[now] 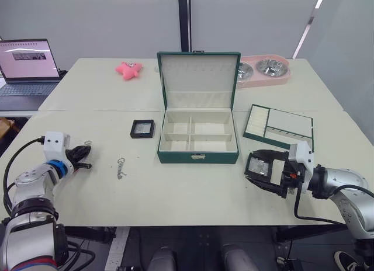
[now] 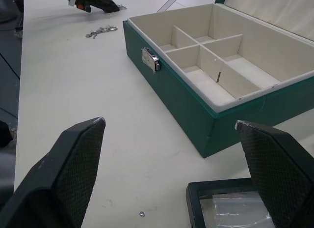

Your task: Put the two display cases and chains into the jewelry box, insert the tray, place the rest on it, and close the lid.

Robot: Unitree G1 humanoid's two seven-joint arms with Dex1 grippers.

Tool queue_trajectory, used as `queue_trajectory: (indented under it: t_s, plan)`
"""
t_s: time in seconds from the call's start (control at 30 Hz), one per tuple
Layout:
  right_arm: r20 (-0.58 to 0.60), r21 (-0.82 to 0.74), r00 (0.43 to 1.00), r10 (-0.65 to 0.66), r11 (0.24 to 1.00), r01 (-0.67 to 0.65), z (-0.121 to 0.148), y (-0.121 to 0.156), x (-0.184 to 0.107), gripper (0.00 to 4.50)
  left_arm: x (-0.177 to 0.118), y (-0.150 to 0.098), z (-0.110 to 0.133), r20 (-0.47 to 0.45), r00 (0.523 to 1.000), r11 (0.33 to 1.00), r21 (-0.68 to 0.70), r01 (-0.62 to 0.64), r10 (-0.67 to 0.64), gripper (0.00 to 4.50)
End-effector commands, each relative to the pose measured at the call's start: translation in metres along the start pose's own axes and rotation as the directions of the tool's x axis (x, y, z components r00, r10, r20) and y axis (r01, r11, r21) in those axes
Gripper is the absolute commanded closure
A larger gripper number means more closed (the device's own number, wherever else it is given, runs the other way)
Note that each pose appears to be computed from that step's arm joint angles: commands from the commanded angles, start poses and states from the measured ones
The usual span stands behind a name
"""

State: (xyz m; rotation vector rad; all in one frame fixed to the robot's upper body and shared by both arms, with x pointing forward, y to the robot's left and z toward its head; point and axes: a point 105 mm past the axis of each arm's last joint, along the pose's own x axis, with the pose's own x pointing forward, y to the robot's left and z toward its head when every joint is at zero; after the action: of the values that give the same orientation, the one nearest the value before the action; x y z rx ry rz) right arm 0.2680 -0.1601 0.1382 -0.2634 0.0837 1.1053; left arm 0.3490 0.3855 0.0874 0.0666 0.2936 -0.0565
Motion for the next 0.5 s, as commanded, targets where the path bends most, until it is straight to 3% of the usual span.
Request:
queue_trajectory:
  t_s: [0.03,0.27,0.5]
  plan:
    - [0.021,-0.045,1.000,0.008,0.999,-0.007,0.010,-0.001,0.000,0.00,-0.006,0.007,-0.022,-0.066,0.997,0.999,-0.036,-0.042,0.039,4.47]
    - [0.031,-0.047,0.999,0.016,0.999,-0.015,0.011,-0.002,0.001,0.00,-0.008,0.009,-0.016,-0.031,0.998,0.998,-0.046,-0.053,0.051,4.47]
    - [0.044,-0.045,0.999,0.009,0.999,-0.007,0.013,-0.004,0.001,0.00,-0.007,-0.010,0.038,0.133,0.989,0.998,-0.011,0.061,-0.059,4.47]
